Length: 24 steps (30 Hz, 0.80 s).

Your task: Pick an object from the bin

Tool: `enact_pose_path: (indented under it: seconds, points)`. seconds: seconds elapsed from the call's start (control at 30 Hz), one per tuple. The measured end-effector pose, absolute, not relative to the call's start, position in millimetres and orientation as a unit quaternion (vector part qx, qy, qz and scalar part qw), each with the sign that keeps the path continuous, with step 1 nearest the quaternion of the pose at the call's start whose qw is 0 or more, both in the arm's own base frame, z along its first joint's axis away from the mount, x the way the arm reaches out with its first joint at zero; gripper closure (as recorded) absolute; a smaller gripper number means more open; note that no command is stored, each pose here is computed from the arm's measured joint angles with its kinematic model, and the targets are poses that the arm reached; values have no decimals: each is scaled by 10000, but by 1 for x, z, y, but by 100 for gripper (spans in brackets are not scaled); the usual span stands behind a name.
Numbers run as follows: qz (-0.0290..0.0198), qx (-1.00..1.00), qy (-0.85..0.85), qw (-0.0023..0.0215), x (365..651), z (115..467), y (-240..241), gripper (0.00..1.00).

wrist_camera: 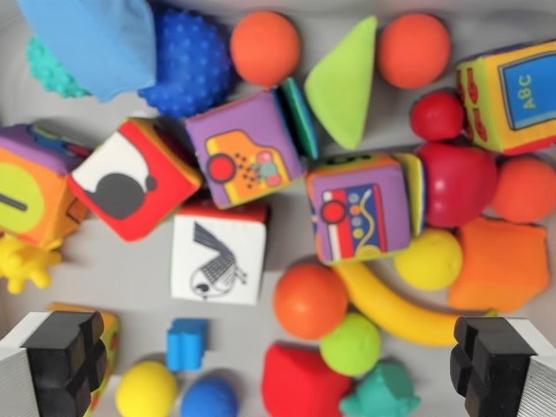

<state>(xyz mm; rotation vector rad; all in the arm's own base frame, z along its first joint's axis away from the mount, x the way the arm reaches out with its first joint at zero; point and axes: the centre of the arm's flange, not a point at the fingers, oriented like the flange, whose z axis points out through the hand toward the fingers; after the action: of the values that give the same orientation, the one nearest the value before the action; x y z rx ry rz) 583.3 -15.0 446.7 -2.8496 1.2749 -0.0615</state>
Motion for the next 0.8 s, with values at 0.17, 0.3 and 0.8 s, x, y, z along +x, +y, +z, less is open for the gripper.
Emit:
enact_pose_path:
  seconds: [0.17, 0.3, 0.8]
  points:
    - [-193, -9124, 4087, 96, 579, 442, -13, 0]
    - [-184, -9123, 4089, 93, 575, 436, -10, 0]
    - [-155, -9118, 4103, 86, 556, 411, 1, 0]
